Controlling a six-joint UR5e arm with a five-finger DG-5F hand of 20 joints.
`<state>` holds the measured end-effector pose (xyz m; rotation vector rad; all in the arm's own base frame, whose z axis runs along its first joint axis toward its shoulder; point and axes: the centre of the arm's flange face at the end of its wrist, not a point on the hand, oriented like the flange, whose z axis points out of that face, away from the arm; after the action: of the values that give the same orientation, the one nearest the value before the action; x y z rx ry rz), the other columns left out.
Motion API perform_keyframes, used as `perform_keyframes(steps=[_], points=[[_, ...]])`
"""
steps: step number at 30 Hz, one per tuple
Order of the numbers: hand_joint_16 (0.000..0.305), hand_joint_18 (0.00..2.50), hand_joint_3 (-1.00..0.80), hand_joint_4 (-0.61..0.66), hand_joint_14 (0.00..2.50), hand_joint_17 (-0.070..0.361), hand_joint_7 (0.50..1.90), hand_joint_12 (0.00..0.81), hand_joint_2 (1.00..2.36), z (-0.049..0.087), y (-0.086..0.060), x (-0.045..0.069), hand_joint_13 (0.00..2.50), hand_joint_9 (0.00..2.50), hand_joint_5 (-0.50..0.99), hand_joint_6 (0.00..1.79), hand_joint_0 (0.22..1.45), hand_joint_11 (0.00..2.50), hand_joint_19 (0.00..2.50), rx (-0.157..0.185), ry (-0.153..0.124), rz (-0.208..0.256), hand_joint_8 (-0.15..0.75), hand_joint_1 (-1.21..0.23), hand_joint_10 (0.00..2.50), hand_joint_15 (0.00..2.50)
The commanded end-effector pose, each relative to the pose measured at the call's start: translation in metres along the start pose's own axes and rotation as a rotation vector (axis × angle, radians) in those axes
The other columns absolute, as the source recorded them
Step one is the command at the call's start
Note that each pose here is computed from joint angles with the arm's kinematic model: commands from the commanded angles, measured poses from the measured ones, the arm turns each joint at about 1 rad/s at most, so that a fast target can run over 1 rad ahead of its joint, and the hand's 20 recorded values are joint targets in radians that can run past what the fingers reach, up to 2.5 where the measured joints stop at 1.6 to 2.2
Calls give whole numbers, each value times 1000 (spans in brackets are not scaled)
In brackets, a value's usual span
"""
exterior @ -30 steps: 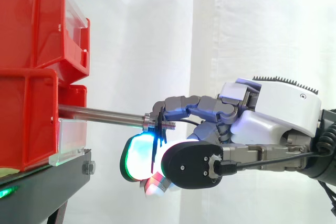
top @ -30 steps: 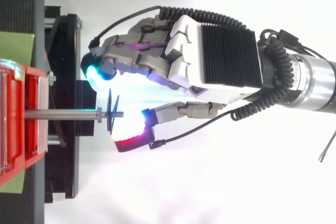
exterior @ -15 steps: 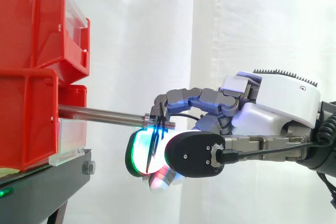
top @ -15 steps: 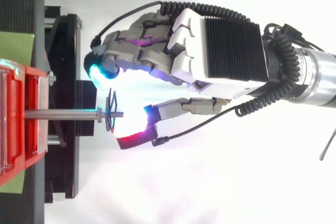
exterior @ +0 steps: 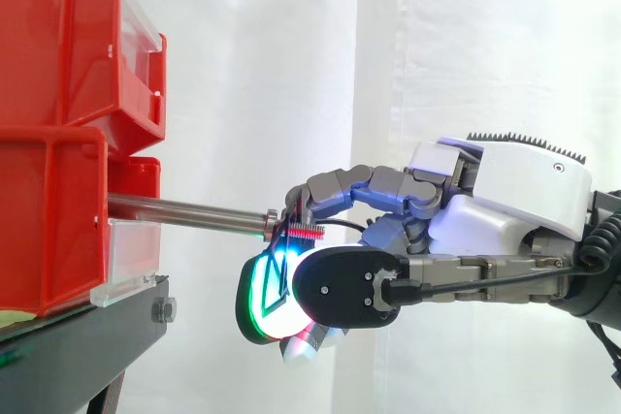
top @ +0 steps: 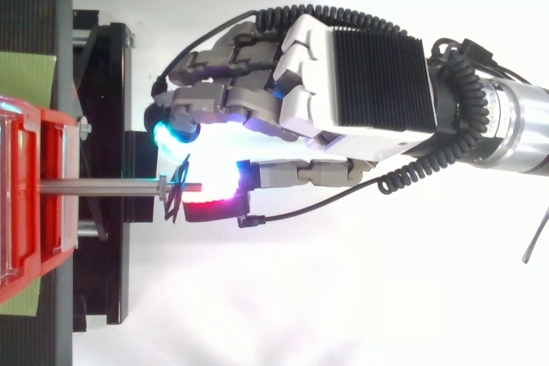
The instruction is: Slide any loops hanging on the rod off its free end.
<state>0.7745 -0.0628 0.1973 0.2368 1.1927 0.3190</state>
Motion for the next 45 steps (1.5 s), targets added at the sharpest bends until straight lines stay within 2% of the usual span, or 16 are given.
perform_keyframes(steps=[1, 12, 14, 17, 19, 22, 27, 31, 33, 42, 45], points=[[68, 957, -70, 234, 7, 153, 1135, 415, 1020, 0, 0, 0, 880, 965, -175, 856, 575, 435, 428, 1, 1, 0, 383, -661, 11, 218], [73, 998, 12, 192, 7, 163, 1133, 432, 1016, 0, 0, -1, 899, 996, -170, 895, 578, 458, 414, 0, 0, 8, 403, -663, 8, 217], [73, 998, -19, 203, 6, 163, 1104, 431, 1015, 0, 0, 0, 900, 999, -175, 893, 584, 454, 405, -1, 2, 11, 402, -665, 11, 217], [65, 922, -153, 228, 8, 146, 1104, 399, 1020, 0, 0, 1, 863, 968, -183, 865, 571, 458, 446, -2, -1, 9, 365, -675, 10, 237], [65, 918, -257, 242, 8, 146, 1047, 399, 1016, 1, 1, 1, 862, 964, -182, 827, 561, 465, 459, -4, -2, 10, 363, -667, 10, 246], [65, 919, -299, 249, 8, 146, 1051, 398, 1014, 0, 0, 0, 863, 961, -173, 794, 558, 464, 458, -4, -4, 10, 363, -661, 10, 238], [65, 919, -317, 243, 8, 146, 1040, 399, 1014, 1, 2, 0, 864, 961, -170, 777, 556, 461, 456, -9, -8, 11, 366, -651, 10, 240], [65, 920, -317, 246, 8, 147, 1051, 400, 1014, 3, 4, -1, 865, 965, -168, 772, 555, 470, 457, -27, -23, 13, 363, -640, 10, 237], [65, 920, -316, 240, 8, 146, 1063, 399, 1014, 4, 4, 0, 865, 966, -165, 767, 556, 457, 458, -52, -39, 14, 364, -634, 10, 241], [65, 918, -317, 244, 8, 146, 1076, 397, 1014, 4, -3, -2, 866, 973, -162, 765, 559, 464, 463, -57, -47, 17, 365, -624, 12, 245], [65, 918, -314, 243, 8, 146, 1073, 399, 1014, 3, -7, -3, 867, 974, -162, 764, 560, 457, 459, -52, -41, 17, 366, -623, 10, 242]])
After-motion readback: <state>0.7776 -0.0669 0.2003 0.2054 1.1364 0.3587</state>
